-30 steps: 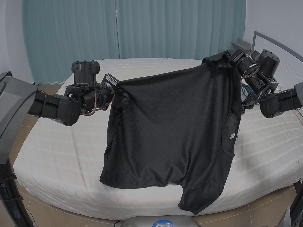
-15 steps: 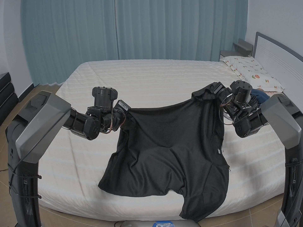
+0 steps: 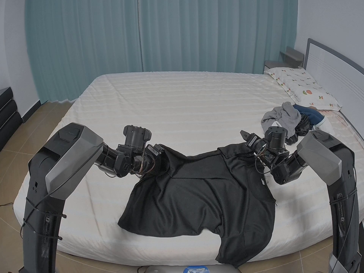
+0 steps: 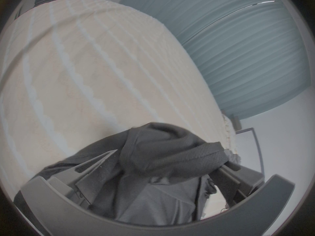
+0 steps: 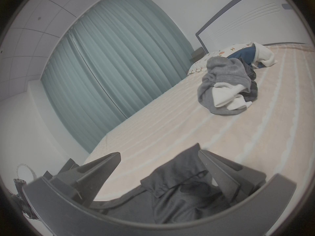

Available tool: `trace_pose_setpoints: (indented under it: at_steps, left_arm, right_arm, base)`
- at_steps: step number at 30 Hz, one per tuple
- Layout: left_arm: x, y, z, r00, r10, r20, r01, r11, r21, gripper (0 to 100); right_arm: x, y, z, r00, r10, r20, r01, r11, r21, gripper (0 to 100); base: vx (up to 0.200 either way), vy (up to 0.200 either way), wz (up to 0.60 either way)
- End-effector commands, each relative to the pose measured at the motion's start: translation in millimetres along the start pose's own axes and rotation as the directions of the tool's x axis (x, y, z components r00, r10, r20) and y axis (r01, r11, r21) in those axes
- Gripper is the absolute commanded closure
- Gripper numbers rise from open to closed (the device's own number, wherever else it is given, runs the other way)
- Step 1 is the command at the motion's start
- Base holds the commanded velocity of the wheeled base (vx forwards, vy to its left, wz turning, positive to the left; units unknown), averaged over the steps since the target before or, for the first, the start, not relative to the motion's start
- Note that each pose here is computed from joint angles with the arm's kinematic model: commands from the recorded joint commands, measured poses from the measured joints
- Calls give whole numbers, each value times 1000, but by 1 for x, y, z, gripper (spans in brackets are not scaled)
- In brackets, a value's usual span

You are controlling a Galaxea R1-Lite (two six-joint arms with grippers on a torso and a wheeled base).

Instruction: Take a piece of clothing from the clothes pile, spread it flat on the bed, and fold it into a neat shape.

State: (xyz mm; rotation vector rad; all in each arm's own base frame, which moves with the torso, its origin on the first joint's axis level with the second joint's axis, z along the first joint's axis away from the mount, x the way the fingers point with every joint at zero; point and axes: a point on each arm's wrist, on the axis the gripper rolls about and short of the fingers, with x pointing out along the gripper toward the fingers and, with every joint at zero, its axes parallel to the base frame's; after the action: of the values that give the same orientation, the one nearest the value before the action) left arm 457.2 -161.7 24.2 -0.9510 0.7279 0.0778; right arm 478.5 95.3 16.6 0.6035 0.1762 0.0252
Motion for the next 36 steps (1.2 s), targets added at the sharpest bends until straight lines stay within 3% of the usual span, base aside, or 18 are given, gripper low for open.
trace_pose_setpoints:
  at_steps: [1,5,7,9,13,18,20,21,24,28,33,36]
  left_arm:
    - [5,8,16,997,75,-2,-75,997,-23,0]
    - [-4,16,33,991,131,-5,-131,990,-47,0]
    - [-4,16,33,991,131,-5,-131,990,-47,0]
    - [-13,19,54,993,120,11,-118,990,-77,0]
    - [-22,16,61,997,76,-35,-79,993,-87,0]
    - [-43,12,65,982,6,-190,-27,994,-106,0]
    - [-51,14,59,948,-2,-317,-30,995,-97,0]
    - [-52,16,59,941,4,-338,-38,995,-94,0]
    - [-50,21,59,942,25,-335,-59,994,-91,0]
    - [-55,34,59,949,83,-304,-115,989,-90,0]
    - [-73,43,53,952,73,-298,-99,993,-71,0]
    - [-89,58,36,963,74,-260,-92,994,-58,0]
  right_arm:
    - [-10,-13,14,998,-57,-18,57,998,1,0]
    - [-32,-19,25,995,-85,-51,85,996,14,0]
    - [-32,-19,25,995,-85,-51,85,996,14,0]
    - [-55,-22,29,991,-76,-114,84,994,65,0]
    - [-74,-22,29,984,-76,-161,99,986,135,0]
    - [-101,-24,13,963,-83,-257,140,967,211,0]
    - [-111,-25,4,951,-84,-298,157,960,231,0]
    - [-114,-25,1,948,-84,-308,164,955,246,0]
    - [-124,-24,-12,940,-62,-334,163,945,283,0]
    - [-136,-25,-16,948,-36,-317,133,948,291,0]
    - [-148,-25,-17,941,-37,-337,138,949,282,0]
    - [-150,-29,-20,932,-31,-362,141,949,283,0]
  base:
    - [0,0,0]
    - [0,0,0]
    - [0,0,0]
    - [0,0,0]
    - [0,0,0]
    - [0,0,0]
    - [0,0,0]
    - [0,0,0]
    - [0,0,0]
    - [0,0,0]
    - [0,0,0]
    - [0,0,0]
